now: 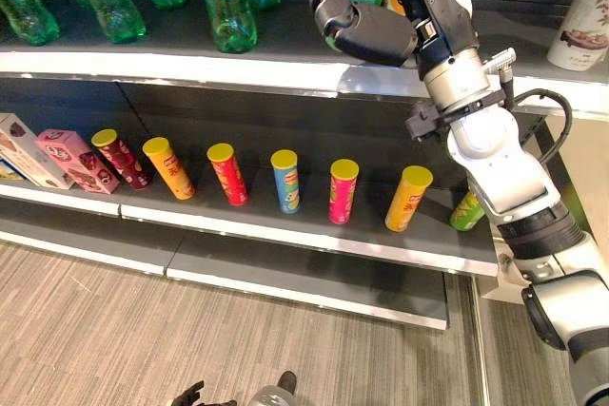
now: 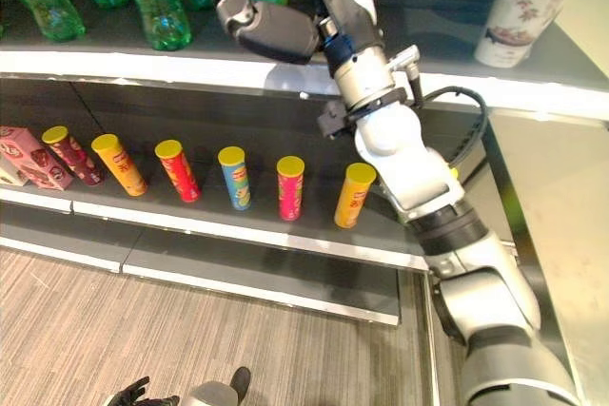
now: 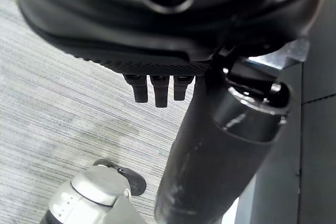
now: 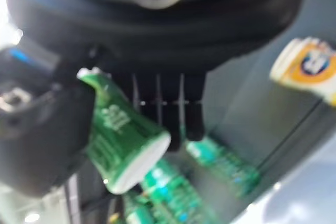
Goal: Put the goods on the table back onto the shelves and tidy them up.
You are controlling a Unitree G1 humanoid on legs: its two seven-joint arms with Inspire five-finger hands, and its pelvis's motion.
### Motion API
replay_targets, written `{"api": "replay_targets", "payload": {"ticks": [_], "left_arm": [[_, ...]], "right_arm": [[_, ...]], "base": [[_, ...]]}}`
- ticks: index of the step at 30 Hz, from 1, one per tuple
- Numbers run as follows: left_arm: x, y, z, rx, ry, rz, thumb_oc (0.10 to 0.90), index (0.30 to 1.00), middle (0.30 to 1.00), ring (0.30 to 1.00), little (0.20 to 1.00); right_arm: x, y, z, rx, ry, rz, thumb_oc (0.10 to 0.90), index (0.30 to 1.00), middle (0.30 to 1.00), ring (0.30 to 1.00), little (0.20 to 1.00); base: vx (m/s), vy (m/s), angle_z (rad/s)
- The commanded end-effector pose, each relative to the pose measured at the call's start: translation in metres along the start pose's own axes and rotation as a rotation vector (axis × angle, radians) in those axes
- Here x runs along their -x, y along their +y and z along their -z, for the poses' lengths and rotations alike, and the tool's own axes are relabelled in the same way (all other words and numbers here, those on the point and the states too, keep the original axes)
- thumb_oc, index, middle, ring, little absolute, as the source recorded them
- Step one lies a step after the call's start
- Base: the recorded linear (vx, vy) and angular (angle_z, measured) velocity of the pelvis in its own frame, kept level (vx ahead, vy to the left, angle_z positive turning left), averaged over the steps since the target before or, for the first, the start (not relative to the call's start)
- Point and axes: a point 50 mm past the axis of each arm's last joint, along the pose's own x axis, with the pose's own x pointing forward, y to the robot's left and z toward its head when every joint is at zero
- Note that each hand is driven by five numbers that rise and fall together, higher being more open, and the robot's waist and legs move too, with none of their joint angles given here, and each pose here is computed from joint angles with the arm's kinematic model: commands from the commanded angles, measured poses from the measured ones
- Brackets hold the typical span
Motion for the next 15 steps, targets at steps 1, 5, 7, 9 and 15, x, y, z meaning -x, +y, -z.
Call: {"api": "replay_targets", "payload": {"ticks": [1,5,7,9,15], "left_arm": [[-0.004,0.013,-0.018,-0.160,-0.064,-0.008,0.800,0.900,0.900,0.900,0.900],[-0.005,0.016,-0.019,-0.170,-0.066,-0.013,0.800,0.900,0.900,0.900,0.900],[-0.005,0.018,-0.020,-0.178,-0.070,-0.018,0.800,0.900,0.900,0.900,0.900],[-0.006,0.020,-0.026,-0.176,-0.091,-0.025,0.800,0.900,0.900,0.900,0.900],[-0.006,0.023,-0.029,-0.159,-0.101,-0.038,0.800,0.900,0.900,0.900,0.900]], "right_arm": [[-0.024,-0.026,-0.038,0.070,-0.167,0.108,0.400,0.300,0.300,0.300,0.300],[-0.024,-0.032,-0.031,0.115,-0.130,0.116,0.400,0.300,0.300,0.300,0.300],[-0.026,-0.038,-0.020,0.138,-0.081,0.141,0.400,0.300,0.300,0.300,0.300],[-0.030,-0.038,-0.008,0.151,-0.015,0.149,0.400,0.300,0.300,0.300,0.300],[-0.032,-0.034,0.010,0.152,0.075,0.147,0.400,0.300,0.300,0.300,0.300]], "base": [[0.02,0.071,0.06],[0.02,0.049,-0.01],[0.00,0.000,0.00],[0.00,0.000,0.00],[0.00,-0.010,-0.11]]}}
